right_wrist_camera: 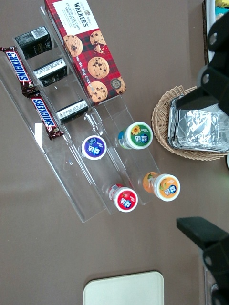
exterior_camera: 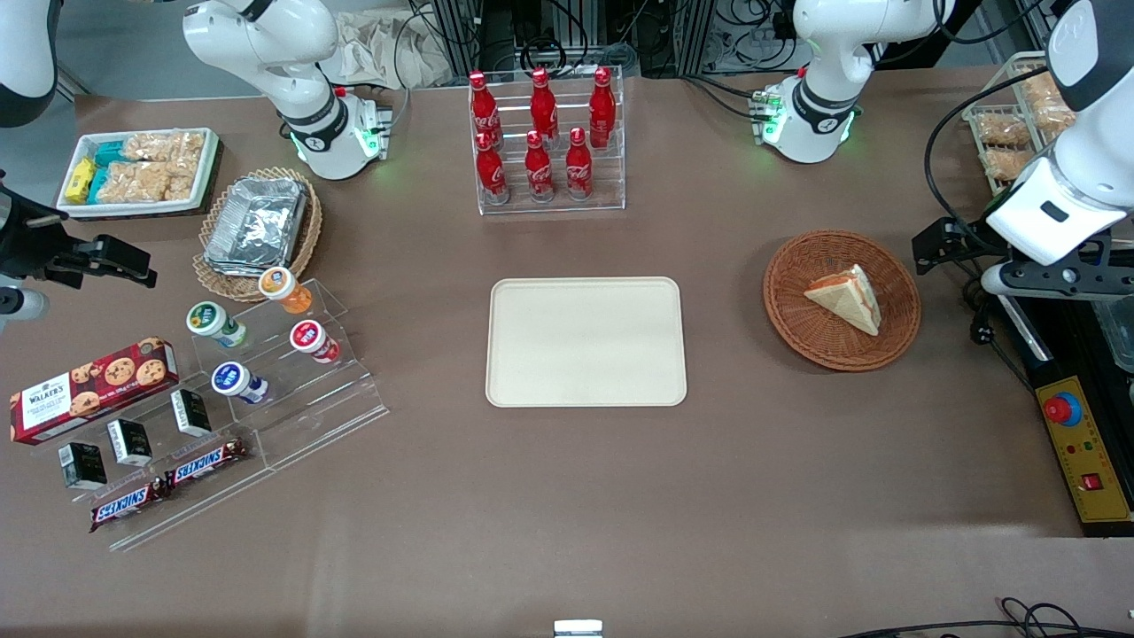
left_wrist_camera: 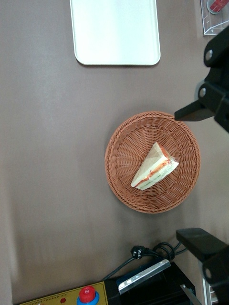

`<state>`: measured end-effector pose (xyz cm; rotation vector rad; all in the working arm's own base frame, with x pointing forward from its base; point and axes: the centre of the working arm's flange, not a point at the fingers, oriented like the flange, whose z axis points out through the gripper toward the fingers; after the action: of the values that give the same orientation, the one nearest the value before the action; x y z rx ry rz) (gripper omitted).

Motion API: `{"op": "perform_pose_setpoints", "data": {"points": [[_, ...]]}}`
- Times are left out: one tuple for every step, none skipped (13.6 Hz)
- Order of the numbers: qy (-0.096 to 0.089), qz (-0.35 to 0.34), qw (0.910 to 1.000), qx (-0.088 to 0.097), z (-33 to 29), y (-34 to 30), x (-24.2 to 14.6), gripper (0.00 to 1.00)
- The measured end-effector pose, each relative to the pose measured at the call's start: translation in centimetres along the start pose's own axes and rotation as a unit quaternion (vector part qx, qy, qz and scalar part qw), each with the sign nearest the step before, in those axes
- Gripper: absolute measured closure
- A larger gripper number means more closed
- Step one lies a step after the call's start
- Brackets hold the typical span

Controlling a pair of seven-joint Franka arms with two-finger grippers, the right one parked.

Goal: Place sandwich from basket to tray
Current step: 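Move the left gripper toward the sandwich in the wicker basket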

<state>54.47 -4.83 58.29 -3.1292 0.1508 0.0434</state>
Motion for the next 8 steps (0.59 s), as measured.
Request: {"op": "perform_pose_setpoints", "data": {"points": [[0.0,0.0,1.0,0.0,0.01,0.0,0.0,0.0],[0.0,0.0,1.0,0.0,0.03,0.0,0.01,0.0],[-0.001,0.0,1.0,0.0,0.07,0.0,0.03,0.0],[-0.002,0.0,1.0,0.0,0.15,-0.01,0.07,0.0],[-0.002,0.0,1.0,0.0,0.23,-0.01,0.11,0.0],[-0.003,0.0,1.0,0.0,0.28,-0.01,0.13,0.0],[-0.003,0.0,1.0,0.0,0.29,-0.02,0.14,0.0],[-0.004,0.0,1.0,0.0,0.33,-0.02,0.12,0.0]]}}
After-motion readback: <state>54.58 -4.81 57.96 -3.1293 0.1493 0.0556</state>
